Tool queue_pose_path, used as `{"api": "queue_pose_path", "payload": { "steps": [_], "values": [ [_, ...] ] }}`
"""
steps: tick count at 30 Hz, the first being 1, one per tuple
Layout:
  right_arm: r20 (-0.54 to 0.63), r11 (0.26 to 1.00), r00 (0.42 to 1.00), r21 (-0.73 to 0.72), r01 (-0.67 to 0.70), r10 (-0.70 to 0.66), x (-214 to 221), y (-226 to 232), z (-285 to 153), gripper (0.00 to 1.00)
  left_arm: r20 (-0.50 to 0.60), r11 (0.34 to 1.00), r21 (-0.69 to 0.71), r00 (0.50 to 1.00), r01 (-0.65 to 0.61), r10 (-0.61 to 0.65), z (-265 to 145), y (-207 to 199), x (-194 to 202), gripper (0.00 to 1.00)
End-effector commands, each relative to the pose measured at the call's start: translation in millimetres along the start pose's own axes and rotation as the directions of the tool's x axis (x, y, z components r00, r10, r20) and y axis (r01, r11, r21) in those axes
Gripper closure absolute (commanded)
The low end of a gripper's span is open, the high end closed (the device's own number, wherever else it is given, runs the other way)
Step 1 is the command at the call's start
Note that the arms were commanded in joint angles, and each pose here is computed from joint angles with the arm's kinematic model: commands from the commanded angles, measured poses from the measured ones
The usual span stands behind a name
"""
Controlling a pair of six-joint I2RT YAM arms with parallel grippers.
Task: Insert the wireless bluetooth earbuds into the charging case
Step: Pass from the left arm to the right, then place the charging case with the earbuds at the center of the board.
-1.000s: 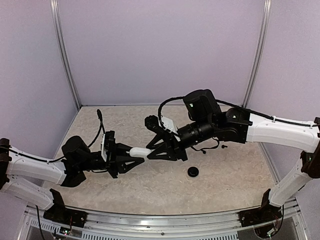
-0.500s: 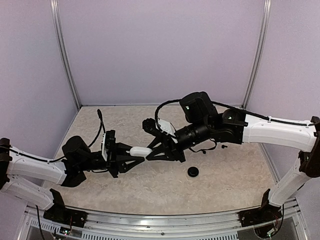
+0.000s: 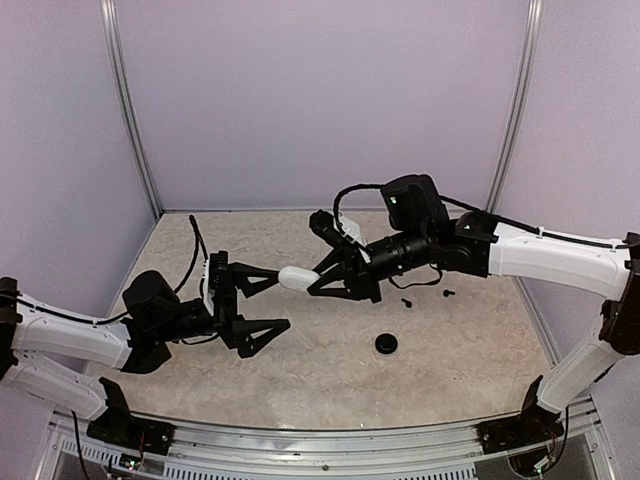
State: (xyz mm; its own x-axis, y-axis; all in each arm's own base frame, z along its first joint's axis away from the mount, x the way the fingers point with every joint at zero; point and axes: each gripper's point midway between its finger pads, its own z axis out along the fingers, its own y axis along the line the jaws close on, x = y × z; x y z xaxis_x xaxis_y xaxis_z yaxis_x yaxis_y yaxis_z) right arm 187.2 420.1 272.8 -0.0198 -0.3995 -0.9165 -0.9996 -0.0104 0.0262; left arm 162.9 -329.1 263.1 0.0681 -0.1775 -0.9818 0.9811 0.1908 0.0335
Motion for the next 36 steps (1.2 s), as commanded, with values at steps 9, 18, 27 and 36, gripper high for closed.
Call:
{"api": "queue_pose_path", "payload": {
  "steps": [9, 18, 27, 36],
  "values": [
    [-0.005, 0.946, 0.952, 0.109, -0.305, 0.307, 59, -118, -14, 0.88, 0.171, 0.872, -0.459, 0.980, 0.170, -0.102, -40, 85, -34, 0.01],
    [-0.099, 0.881, 0.877, 0.100, -0.462, 0.470, 129, -180, 37, 0.88, 0.221, 0.692, -0.665, 0.959, 0.282, -0.178, -72, 128, -30, 0.01],
    [-0.154, 0.817, 0.802, 0.125, -0.563, 0.577, 190, -229, 73, 0.84, 0.168, 0.704, -0.673, 0.974, 0.228, -0.155, -76, 126, -23, 0.01],
    [-0.185, 0.812, 0.792, 0.200, -0.549, 0.581, 214, -244, 76, 0.66, 0.137, 0.691, -0.691, 0.977, 0.212, -0.162, -78, 129, -15, 0.01]
  ]
}}
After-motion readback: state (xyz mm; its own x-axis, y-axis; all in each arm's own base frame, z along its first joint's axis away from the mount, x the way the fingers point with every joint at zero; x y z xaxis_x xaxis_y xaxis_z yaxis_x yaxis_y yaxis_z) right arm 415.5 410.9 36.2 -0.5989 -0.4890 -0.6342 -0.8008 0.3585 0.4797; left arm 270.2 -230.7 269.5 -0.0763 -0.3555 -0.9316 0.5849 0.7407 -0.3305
